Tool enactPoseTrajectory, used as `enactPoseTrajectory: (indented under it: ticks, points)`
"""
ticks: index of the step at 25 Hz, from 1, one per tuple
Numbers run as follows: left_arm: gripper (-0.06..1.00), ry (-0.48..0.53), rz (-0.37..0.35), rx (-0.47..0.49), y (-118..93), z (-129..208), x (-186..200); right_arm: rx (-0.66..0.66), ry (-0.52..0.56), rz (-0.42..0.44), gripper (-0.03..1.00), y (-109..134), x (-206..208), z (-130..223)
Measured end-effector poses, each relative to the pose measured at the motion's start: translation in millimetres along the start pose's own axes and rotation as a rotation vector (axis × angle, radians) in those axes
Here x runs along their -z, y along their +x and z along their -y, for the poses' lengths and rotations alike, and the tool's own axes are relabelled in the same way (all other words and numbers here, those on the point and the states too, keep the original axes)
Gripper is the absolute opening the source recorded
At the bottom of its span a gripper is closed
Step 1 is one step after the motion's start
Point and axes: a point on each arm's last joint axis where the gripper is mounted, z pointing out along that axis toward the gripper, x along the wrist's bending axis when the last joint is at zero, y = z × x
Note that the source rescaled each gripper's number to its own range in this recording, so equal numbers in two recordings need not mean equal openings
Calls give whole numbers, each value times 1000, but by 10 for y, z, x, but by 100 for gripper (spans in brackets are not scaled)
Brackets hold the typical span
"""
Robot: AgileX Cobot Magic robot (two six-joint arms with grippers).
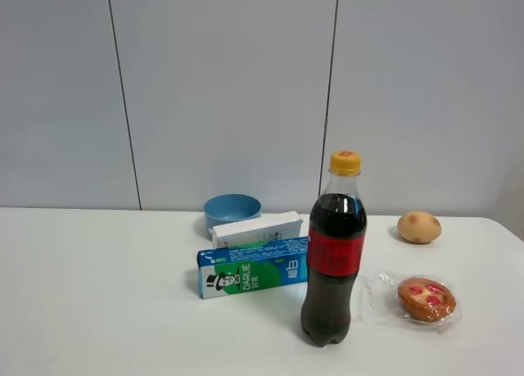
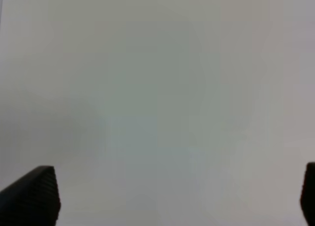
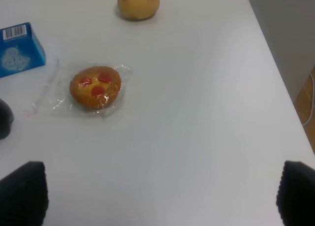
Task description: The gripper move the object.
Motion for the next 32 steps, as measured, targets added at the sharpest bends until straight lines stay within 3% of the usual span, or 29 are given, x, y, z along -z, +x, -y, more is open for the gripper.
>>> enactPoseTrajectory:
  ticks: [7,13,20,28,32]
  points:
    - [100,-141,-21,40,-236,652,-32,0,0,0,100,0,0,0]
    - [100,-151,-25,62,-321,1010,-188,0,0,0,100,0,0,0]
    - [100,-132,11,71,-359,1114,-271,0,0,0,100,0,0,0]
    - [100,-272,-31,85,-422,1252,-58,0,0,0,100,0,0,0]
    - [100,-283,-42,89,-452,1350,4,0,0,0,100,0,0,0]
